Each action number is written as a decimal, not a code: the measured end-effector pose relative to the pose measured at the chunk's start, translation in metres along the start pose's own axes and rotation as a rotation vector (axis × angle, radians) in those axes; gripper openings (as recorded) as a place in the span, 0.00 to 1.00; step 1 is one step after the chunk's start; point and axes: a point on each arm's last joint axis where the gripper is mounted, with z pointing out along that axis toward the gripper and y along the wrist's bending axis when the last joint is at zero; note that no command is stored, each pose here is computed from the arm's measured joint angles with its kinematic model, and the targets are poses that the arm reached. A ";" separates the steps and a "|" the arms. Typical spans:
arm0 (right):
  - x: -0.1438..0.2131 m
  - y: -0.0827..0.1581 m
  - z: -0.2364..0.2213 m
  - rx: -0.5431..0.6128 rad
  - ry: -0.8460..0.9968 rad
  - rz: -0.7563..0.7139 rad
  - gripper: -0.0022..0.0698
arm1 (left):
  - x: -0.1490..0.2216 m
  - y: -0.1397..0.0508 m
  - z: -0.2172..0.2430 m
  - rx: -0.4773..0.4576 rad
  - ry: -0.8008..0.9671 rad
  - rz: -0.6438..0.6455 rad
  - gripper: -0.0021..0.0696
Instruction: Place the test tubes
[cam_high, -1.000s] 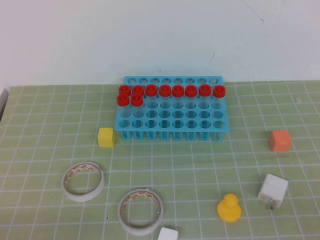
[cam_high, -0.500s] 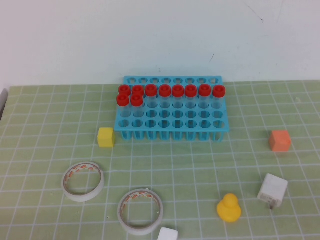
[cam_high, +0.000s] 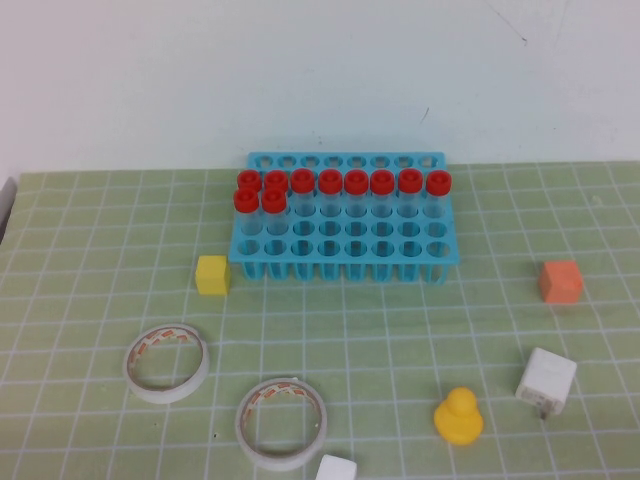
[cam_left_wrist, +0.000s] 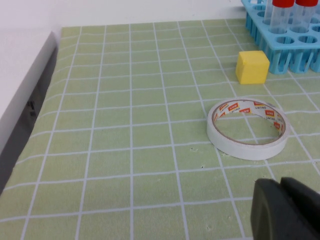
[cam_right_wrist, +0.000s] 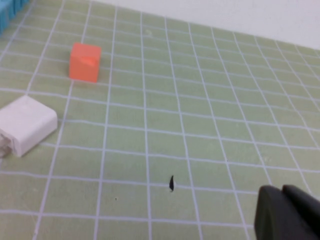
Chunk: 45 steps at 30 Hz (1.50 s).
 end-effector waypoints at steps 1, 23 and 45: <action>0.002 0.000 0.001 0.003 0.004 0.001 0.03 | 0.000 0.000 0.000 0.000 0.000 -0.003 0.03; 0.023 0.000 0.014 0.083 0.022 0.103 0.03 | 0.000 0.000 0.000 0.000 0.000 -0.003 0.03; 0.022 0.004 0.016 0.019 -0.021 0.158 0.03 | 0.000 0.000 0.000 0.000 0.000 -0.003 0.03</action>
